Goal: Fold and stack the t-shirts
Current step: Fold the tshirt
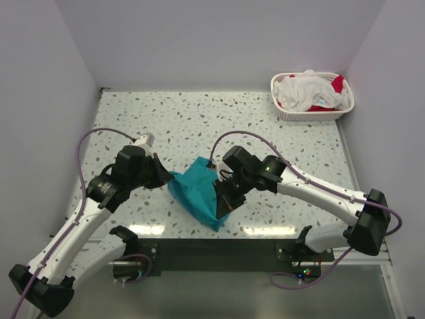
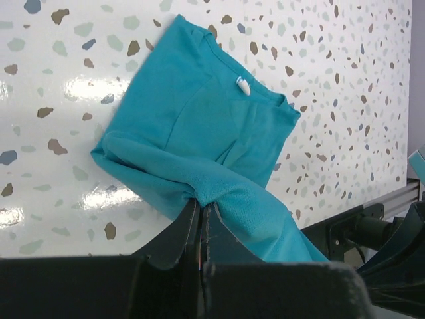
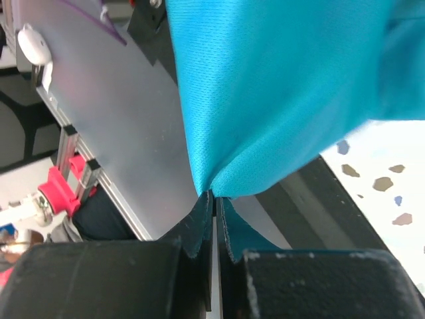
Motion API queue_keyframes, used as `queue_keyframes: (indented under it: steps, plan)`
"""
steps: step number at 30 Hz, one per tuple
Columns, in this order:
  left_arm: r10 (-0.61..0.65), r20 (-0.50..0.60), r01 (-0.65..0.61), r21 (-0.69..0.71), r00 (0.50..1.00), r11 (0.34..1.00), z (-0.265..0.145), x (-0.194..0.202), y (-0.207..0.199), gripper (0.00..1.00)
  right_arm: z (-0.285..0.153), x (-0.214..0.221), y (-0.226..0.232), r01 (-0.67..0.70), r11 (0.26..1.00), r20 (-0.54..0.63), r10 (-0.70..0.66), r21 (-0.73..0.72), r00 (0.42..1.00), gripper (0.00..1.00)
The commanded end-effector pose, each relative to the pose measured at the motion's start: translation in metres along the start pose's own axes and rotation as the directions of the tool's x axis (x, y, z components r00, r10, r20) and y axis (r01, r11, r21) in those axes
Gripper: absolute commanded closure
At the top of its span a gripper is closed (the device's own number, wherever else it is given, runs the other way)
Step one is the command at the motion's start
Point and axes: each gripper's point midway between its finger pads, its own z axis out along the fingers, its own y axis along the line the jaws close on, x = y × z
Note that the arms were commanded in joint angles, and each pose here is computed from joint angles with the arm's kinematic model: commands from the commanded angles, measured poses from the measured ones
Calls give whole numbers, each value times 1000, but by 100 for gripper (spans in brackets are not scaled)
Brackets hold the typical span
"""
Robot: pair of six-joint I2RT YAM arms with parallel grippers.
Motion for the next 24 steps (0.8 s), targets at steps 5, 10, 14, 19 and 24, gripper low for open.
queue_keyframes:
  steps: [5, 10, 14, 19, 24]
  plan:
    - [47, 37, -46, -26, 998, 999, 49, -43, -16, 100, -13, -30, -78, -174, 983, 130, 165, 60, 978, 100]
    - [90, 24, -90, -1, 996, 996, 98, -63, -25, 100, 5, -38, -126, -224, 967, 114, 211, 119, 971, 100]
    - [120, 9, -120, 11, 993, 993, 135, -80, -32, 100, 12, -50, -169, -296, 940, 153, 271, 169, 950, 100]
    - [139, -70, -141, -20, 988, 990, 185, -74, -15, 100, 23, -48, -205, -370, 911, 151, 346, 183, 926, 100]
    - [138, -93, -140, -9, 986, 990, 212, -69, -8, 100, 25, -49, -223, -400, 896, 155, 375, 192, 914, 100]
